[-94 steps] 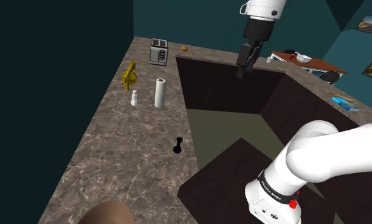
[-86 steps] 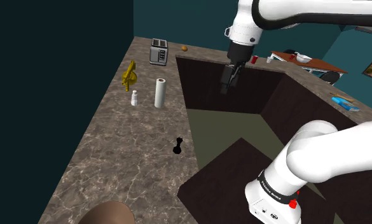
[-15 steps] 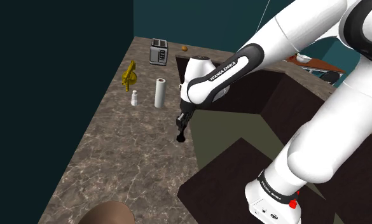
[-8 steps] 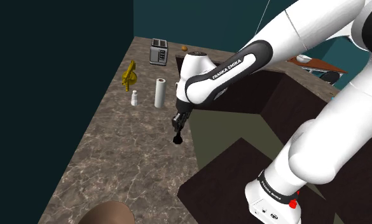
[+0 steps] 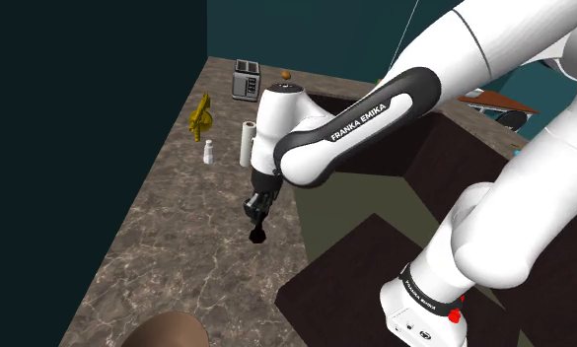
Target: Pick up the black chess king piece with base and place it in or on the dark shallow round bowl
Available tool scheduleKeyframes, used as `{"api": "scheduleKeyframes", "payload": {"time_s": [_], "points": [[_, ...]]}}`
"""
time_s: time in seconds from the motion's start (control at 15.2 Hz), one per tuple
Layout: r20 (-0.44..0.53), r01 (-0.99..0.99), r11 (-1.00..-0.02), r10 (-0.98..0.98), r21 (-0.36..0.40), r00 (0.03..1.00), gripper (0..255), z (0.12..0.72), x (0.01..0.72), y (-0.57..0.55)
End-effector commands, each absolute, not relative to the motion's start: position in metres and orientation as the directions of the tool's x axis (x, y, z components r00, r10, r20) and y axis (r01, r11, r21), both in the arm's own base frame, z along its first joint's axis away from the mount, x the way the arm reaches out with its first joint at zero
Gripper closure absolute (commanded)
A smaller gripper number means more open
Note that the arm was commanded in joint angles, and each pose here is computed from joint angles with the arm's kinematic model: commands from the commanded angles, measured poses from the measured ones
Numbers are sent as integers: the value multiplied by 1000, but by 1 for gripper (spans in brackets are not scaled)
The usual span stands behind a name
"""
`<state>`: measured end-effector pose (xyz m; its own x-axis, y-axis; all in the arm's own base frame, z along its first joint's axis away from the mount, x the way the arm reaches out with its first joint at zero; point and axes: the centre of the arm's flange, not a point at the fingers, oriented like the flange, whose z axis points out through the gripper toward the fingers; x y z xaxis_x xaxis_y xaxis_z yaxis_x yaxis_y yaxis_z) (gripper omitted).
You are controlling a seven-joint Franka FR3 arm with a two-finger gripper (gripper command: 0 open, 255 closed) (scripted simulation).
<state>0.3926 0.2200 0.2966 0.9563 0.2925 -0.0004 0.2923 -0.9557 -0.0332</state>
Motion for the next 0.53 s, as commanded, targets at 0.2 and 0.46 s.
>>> {"api": "scheduleKeyframes", "payload": {"time_s": [0.2,0.46], "points": [[-1,291,-956,291,-34,957,255,301,374,285],[-1,291,-956,291,-34,957,255,306,358,335]]}}
